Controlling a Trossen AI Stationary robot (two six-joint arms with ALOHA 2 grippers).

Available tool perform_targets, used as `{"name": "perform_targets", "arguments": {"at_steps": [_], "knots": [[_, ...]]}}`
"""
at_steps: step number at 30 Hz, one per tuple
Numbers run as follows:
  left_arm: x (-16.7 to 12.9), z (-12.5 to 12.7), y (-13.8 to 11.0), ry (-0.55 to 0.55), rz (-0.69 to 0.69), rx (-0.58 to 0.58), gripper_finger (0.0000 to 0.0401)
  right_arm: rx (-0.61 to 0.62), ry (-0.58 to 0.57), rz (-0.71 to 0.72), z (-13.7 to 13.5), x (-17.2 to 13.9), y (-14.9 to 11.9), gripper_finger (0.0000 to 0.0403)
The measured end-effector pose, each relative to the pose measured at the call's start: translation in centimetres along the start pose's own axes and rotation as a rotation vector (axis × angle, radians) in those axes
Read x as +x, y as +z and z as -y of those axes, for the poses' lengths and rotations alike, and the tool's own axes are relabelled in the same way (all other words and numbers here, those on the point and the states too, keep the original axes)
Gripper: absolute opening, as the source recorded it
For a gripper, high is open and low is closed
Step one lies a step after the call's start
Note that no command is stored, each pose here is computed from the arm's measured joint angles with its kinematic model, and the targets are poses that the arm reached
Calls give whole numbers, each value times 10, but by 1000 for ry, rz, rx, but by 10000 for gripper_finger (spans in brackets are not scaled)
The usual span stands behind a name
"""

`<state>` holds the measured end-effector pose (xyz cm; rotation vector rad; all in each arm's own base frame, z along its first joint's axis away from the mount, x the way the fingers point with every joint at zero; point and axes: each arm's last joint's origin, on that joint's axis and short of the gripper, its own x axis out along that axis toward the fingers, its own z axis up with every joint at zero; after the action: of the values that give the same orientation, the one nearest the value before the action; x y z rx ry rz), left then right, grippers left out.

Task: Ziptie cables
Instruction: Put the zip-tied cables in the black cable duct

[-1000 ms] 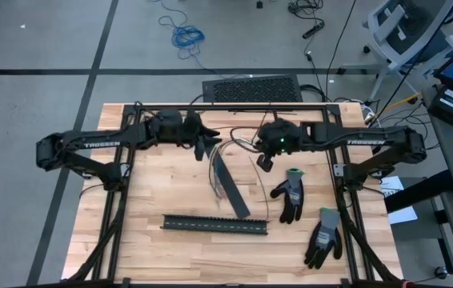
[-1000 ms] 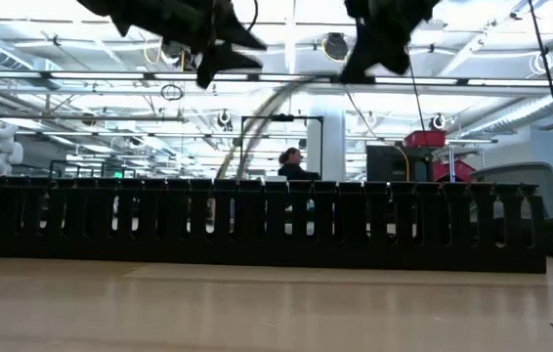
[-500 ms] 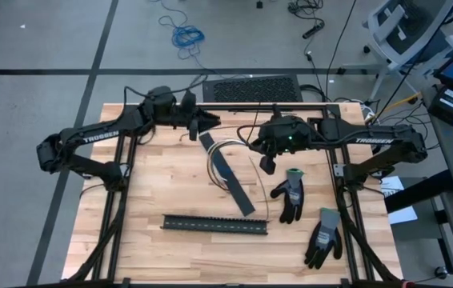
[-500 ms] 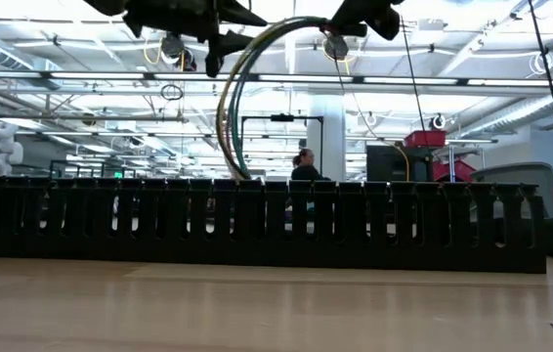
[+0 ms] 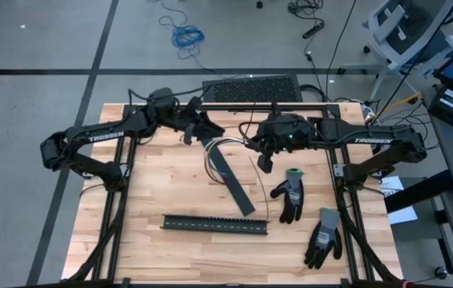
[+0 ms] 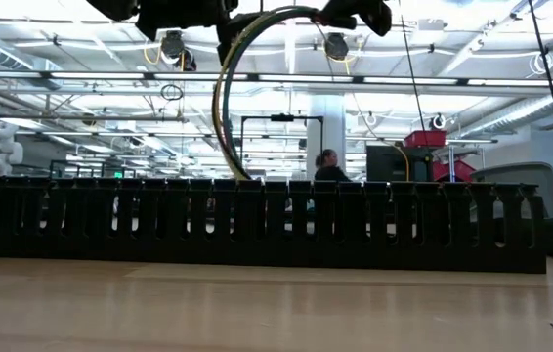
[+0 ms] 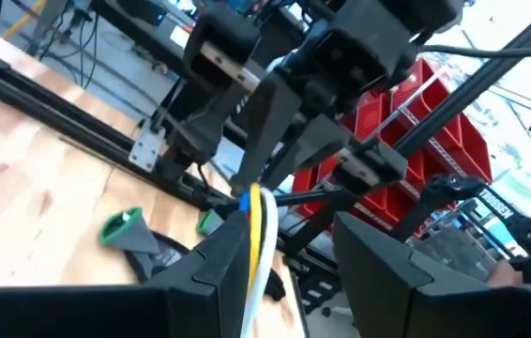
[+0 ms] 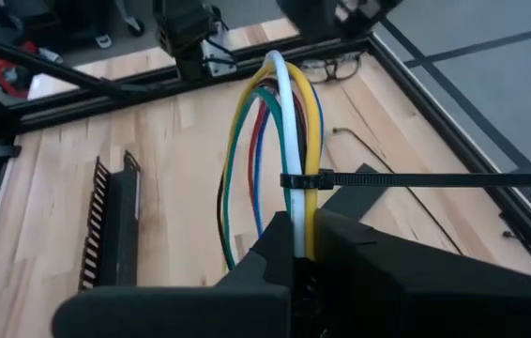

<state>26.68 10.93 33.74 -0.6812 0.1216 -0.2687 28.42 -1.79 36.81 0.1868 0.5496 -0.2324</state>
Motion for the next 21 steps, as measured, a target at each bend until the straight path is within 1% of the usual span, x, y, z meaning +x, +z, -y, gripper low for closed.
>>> {"name": "perform_targets", "arguments": {"at_steps": [4,9,11,13,17,20,21], "knots": [[1,-3,-2,15,-14,11,150,4,12,24,-1,0,2,0],[3,-7,-5,33,-30,-2,150,4,31,22,-1,0,3,0],[5,-10,-7,39,-47,-28,150,4,30,22,-1,0,2,0],[6,-11,-8,29,-60,-41,150,3,29,16,-1,0,2,0],[7,-6,-9,-8,-71,-31,150,-5,28,17,-1,0,2,0],[9,-3,-11,-44,-103,-79,150,-12,28,16,-1,0,2,0],[10,-2,-12,-55,-109,-80,150,-12,28,17,-1,0,2,0]]}}
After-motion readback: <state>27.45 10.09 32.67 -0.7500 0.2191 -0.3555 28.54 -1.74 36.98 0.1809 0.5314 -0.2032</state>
